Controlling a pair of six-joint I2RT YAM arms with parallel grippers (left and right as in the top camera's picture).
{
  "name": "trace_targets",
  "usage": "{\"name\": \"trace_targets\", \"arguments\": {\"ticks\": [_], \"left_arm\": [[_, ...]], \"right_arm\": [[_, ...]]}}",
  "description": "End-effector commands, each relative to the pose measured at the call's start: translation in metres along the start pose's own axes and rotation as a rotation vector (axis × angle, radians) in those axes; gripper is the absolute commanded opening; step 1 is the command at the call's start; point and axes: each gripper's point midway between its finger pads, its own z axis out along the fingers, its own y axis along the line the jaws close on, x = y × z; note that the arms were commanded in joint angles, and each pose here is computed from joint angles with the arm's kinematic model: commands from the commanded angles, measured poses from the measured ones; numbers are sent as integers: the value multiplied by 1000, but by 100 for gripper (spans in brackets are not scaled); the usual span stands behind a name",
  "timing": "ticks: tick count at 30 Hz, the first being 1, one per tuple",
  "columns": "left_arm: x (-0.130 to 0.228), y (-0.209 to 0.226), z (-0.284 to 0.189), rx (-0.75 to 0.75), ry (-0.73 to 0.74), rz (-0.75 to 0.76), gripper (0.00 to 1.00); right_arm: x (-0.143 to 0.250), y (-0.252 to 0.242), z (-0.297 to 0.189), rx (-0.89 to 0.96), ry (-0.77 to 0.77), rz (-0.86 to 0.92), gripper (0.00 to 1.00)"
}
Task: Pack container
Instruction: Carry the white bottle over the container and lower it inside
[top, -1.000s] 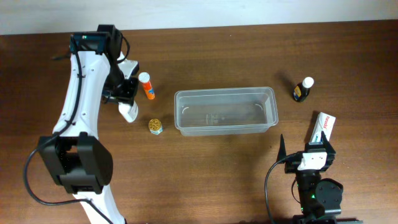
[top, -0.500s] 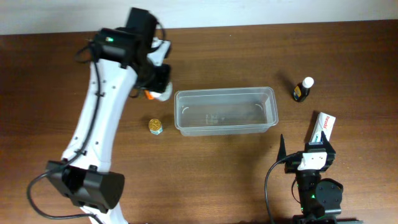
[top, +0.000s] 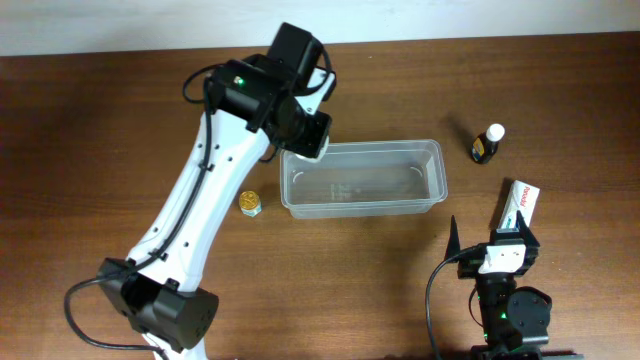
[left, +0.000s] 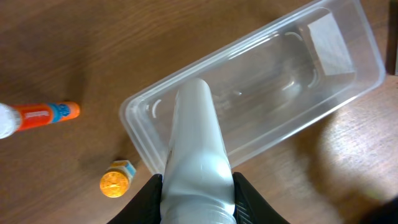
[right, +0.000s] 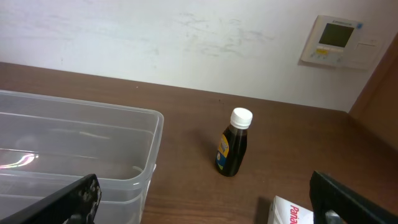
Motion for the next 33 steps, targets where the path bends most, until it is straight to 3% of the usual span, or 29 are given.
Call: {"name": "trace_targets", "arguments": {"ticks": [1,4,14,24,33], "left_arm": [[-6,-16,-14,27,-46,-4,7],[-5,-16,-14,18,-46,-81,1],[2,8,-7,-114,-37,-362,2],[34,14,41,-149,83,-387,2],[35,25,50,-208,75,-364,2]], "right_arm": [[3,0,0,7,6,14,98],[3,0,0,7,7,14,98],[3,0,0,7,7,14,98],[3,0,0,7,7,14,98],[3,0,0,7,7,14,98]]}}
